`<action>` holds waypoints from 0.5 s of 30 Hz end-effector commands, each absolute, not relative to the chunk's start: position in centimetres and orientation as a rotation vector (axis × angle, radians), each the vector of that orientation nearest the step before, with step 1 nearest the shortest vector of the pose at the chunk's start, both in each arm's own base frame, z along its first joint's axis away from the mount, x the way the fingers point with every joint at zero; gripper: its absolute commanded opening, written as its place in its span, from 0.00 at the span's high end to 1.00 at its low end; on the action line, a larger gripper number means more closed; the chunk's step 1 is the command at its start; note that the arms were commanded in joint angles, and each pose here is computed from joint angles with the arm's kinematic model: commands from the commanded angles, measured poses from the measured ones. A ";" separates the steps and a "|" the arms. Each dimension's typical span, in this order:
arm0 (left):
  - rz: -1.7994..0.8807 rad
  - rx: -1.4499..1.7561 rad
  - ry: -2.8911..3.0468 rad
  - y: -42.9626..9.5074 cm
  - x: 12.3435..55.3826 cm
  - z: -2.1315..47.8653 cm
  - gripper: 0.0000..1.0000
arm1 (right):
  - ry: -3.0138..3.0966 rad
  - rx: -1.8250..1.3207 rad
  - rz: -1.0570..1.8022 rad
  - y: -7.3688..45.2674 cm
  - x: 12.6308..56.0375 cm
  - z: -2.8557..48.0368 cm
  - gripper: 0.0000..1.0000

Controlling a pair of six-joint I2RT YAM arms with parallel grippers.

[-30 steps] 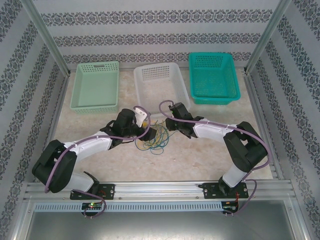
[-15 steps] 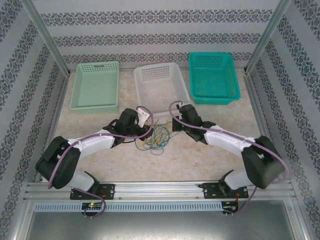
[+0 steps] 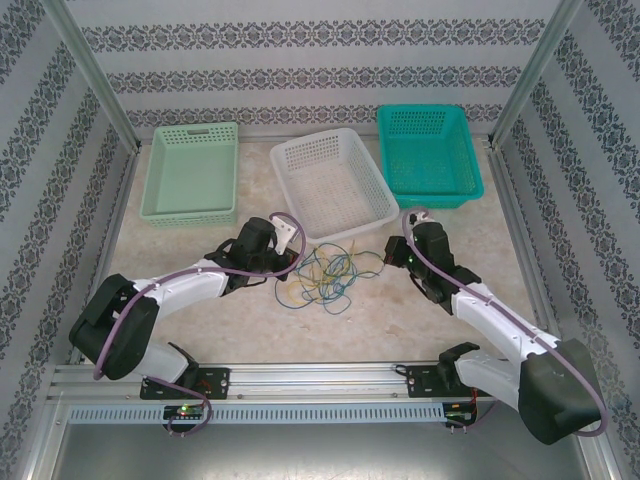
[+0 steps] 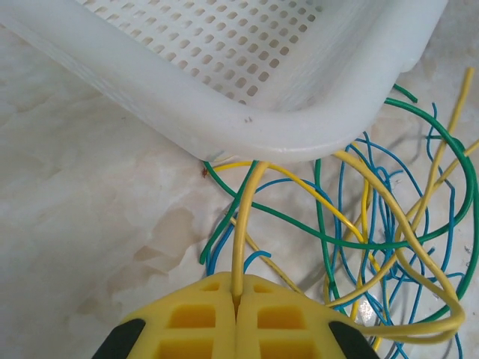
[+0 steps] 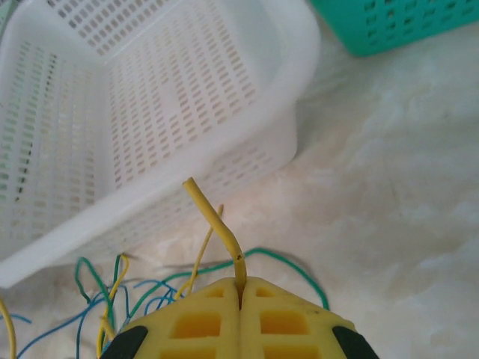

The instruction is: Untangle the cables

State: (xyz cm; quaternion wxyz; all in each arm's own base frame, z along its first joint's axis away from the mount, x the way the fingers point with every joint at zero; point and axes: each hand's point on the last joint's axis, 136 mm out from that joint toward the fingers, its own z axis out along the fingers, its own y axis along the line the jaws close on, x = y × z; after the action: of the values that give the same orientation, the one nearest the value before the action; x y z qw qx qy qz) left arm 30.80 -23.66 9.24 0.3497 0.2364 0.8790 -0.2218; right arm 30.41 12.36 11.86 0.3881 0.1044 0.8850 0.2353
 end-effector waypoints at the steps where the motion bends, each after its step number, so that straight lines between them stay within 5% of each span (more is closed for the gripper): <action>1: -0.525 0.610 2.269 -23.2 30.8 9.7 1.00 | 2.274 0.302 0.654 12.6 29.5 11.0 1.00; 15: -0.139 0.479 2.261 -16.3 30.4 11.0 1.00 | 2.417 0.517 0.418 7.8 27.6 7.5 1.00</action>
State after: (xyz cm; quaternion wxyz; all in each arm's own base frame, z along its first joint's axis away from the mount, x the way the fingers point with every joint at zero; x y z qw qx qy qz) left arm 30.97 -18.49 11.59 0.4032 0.1942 0.8874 -0.1104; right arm 28.04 8.31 8.21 0.3276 0.1903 0.9086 0.1759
